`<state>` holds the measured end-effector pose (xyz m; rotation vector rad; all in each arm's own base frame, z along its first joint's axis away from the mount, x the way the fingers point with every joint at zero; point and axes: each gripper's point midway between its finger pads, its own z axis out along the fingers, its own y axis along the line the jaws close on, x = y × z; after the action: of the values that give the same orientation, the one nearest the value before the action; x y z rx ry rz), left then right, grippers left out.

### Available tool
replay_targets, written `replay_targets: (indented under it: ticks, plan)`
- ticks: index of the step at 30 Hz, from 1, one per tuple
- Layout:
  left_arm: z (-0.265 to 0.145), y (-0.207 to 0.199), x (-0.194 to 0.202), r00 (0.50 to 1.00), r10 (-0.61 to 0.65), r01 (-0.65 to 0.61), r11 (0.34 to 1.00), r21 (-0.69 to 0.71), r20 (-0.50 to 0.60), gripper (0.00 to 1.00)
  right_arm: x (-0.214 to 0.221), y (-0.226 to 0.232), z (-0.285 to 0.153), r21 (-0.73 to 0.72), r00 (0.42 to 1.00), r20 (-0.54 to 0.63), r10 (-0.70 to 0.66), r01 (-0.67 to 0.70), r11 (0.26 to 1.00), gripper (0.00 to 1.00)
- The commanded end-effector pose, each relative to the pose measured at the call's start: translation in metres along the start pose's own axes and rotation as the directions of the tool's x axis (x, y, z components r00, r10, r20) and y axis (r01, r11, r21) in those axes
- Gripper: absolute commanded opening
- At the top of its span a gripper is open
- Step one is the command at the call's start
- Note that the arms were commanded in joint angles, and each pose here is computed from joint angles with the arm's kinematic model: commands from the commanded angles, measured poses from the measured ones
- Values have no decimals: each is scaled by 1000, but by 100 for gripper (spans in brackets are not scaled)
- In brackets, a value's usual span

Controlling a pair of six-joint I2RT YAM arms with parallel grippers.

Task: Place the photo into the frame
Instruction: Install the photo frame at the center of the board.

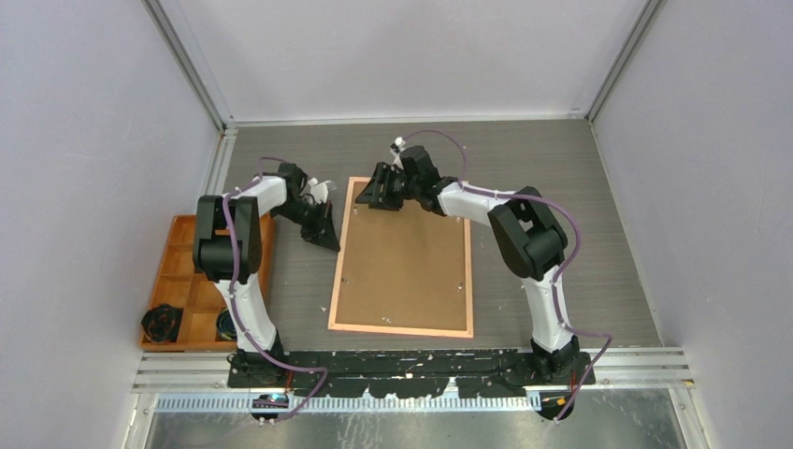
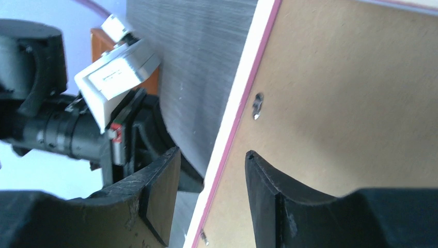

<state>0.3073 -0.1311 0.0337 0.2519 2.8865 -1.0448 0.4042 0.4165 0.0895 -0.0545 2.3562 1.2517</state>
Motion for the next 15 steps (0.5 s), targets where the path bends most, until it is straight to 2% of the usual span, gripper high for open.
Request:
replay_targets:
  ticks: [1, 15]
  plan:
    - [9, 15, -13, 999, 40, -39, 999, -37, 33, 0, 10, -9, 19, 13, 999, -51, -17, 18, 1000, 54]
    - [8, 12, -10, 998, 54, -53, 998, -27, 37, 0, 9, -16, 39, -3, 999, -45, 20, -20, 1000, 50]
